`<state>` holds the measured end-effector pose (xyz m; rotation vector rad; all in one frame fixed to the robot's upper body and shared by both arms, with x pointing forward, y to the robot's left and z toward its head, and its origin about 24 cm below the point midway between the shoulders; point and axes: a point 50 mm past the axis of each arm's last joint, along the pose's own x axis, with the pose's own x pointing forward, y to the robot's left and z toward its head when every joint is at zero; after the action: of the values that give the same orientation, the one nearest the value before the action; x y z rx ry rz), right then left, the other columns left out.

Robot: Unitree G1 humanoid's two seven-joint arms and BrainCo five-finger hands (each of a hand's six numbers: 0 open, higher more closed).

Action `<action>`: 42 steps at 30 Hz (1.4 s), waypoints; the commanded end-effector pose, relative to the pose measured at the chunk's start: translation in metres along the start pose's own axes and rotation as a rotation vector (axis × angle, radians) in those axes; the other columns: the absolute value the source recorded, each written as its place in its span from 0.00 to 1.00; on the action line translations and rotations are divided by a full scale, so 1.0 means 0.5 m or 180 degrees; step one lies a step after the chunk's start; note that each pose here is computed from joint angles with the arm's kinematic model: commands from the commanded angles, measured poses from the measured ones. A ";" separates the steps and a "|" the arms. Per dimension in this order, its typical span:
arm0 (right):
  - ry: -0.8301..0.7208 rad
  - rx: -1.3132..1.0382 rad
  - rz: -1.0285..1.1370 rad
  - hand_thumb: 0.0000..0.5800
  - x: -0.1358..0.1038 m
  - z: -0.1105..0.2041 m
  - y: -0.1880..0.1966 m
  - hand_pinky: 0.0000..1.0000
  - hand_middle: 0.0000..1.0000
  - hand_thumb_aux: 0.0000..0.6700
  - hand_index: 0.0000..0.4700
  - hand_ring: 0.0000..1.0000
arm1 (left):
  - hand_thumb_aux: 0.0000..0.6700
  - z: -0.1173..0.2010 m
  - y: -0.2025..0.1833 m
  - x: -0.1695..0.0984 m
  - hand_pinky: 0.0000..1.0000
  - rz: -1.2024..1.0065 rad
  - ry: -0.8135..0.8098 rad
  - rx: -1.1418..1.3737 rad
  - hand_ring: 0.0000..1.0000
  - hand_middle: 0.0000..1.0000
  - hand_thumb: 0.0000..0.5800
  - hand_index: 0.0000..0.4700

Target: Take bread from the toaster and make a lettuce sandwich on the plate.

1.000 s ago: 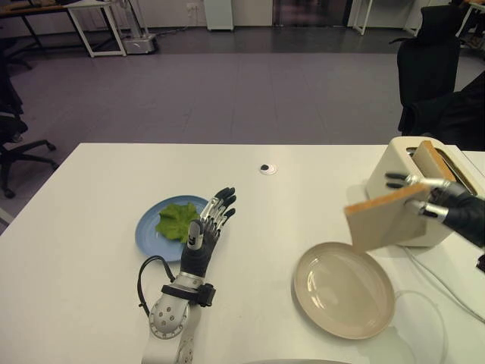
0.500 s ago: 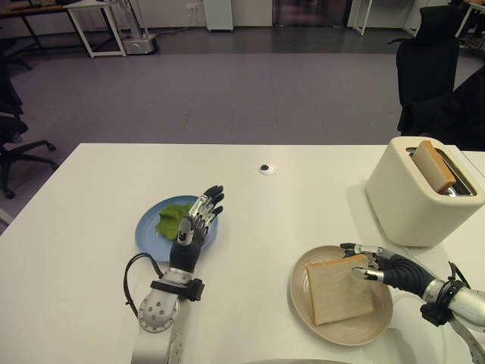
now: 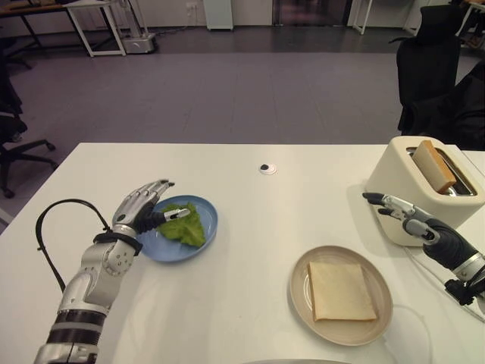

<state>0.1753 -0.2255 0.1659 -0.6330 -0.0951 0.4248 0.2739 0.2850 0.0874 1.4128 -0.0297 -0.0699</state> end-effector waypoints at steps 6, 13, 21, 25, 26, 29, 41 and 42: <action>-0.0094 0.0570 -0.0278 0.00 -0.002 -0.002 0.036 0.00 0.00 0.00 0.00 0.00 | 0.00 -0.027 -0.073 0.060 0.00 -0.0673 0.0039 0.1254 0.00 0.00 0.00 0.00; -0.0114 0.0619 -0.0294 0.00 0.002 -0.002 0.040 0.00 0.00 0.00 0.00 0.00 | 1.00 -0.017 -0.079 0.068 0.00 -0.0618 -0.0102 0.1276 0.00 0.00 1.00 1.00; -0.0123 0.0623 -0.0345 0.00 0.008 -0.003 0.034 0.00 0.00 0.00 0.00 0.00 | 1.00 0.027 -0.025 0.075 0.00 -0.0240 -0.0383 0.1200 0.00 0.00 1.00 1.00; -0.0119 0.0638 -0.0472 0.00 0.010 -0.007 0.020 0.00 0.00 0.00 0.00 0.00 | 1.00 0.103 0.030 0.066 0.00 -0.0010 -0.0762 0.0796 0.00 0.00 1.00 1.00; -0.0119 0.0648 -0.0521 0.00 0.013 -0.009 0.013 0.00 0.00 0.00 0.00 0.00 | 1.00 0.140 0.046 0.057 0.00 0.0031 -0.0955 0.0592 0.00 0.00 1.00 1.00; -0.0052 0.0639 -0.0679 0.00 0.017 -0.023 -0.008 0.00 0.00 0.00 0.00 0.00 | 1.00 0.284 0.057 0.012 0.00 -0.0265 -0.1731 -0.0172 0.00 0.00 1.00 1.00; 0.0066 -0.0726 -0.1930 0.00 0.027 -0.020 -0.136 0.00 0.00 0.00 0.00 0.00 | 1.00 0.569 -0.027 -0.092 0.00 -0.1679 -0.3232 -0.0547 0.00 0.00 1.00 1.00; 0.0104 -0.0868 -0.2005 0.00 0.030 -0.022 -0.144 0.00 0.00 0.00 0.00 0.00 | 1.00 0.576 -0.034 -0.090 0.00 -0.1683 -0.3235 -0.0482 0.00 0.00 1.00 1.00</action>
<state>0.2118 -0.2706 0.1944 -0.7518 -0.3045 -0.1517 0.2083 0.0087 0.1245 1.0273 -0.4959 -1.1694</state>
